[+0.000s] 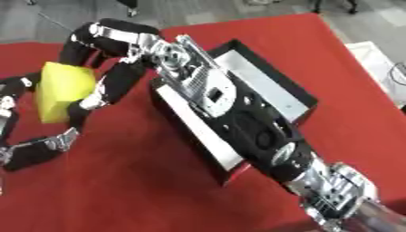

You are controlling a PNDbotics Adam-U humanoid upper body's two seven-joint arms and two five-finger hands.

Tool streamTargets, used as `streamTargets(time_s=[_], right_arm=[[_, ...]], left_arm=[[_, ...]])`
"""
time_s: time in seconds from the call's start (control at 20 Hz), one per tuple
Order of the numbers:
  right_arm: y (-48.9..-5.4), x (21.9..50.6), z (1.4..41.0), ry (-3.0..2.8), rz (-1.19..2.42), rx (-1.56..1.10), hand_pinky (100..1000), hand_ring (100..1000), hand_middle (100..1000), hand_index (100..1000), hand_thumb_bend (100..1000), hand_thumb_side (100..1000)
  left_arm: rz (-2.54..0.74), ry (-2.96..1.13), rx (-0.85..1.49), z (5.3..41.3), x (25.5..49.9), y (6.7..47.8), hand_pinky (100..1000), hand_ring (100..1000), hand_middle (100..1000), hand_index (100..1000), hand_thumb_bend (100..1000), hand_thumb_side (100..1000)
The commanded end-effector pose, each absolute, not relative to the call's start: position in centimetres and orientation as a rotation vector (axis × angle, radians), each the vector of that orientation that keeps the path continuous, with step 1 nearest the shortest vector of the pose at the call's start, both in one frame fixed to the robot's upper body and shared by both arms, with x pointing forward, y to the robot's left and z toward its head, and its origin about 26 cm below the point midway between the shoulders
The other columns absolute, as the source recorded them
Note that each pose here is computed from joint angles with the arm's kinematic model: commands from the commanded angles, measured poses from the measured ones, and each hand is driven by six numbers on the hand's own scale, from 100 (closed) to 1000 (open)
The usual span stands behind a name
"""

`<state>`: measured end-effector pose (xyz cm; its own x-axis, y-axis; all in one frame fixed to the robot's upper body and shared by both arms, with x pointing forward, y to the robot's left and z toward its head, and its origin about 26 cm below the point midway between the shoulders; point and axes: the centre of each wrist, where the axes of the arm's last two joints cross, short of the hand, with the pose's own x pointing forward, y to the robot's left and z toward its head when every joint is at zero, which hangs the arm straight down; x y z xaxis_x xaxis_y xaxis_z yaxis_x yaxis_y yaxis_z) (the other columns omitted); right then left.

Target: Pick up the objects with one hand, pass them to the other hand, and then place them into the box on the other side of the table.

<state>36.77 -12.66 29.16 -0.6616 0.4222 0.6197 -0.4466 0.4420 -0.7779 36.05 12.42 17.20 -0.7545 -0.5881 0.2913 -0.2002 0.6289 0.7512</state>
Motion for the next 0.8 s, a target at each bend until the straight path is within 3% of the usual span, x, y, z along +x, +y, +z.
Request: streamTargets(time_s=[0.05, 0.55, 0.65, 0.7, 0.8], right_arm=[[-12.72, 36.53, 29.95, -1.889, 1.334, 0.036, 769, 713, 455, 545, 577, 100], [-13.00, 36.51, 29.86, -1.891, 1.323, 0.055, 748, 659, 389, 486, 535, 100], [-13.09, 36.46, 29.95, -1.896, 1.319, 0.053, 746, 657, 389, 486, 532, 100], [-13.15, 36.43, 29.99, -1.898, 1.318, 0.052, 746, 655, 389, 485, 449, 100], [-13.34, 36.40, 30.12, -1.904, 1.306, 0.043, 742, 652, 387, 483, 383, 100]], left_arm=[[-0.985, -2.373, 0.633, 18.32, 35.95, 12.27, 710, 612, 479, 581, 100, 305], [-0.922, -2.385, 0.624, 18.23, 35.90, 12.34, 722, 628, 494, 602, 100, 245], [-0.906, -2.387, 0.620, 18.13, 35.88, 12.46, 742, 653, 514, 625, 100, 188], [-0.900, -2.383, 0.620, 18.02, 35.89, 12.57, 751, 670, 529, 645, 100, 160], [-0.894, -2.377, 0.617, 17.83, 35.91, 12.81, 761, 693, 551, 672, 100, 194]])
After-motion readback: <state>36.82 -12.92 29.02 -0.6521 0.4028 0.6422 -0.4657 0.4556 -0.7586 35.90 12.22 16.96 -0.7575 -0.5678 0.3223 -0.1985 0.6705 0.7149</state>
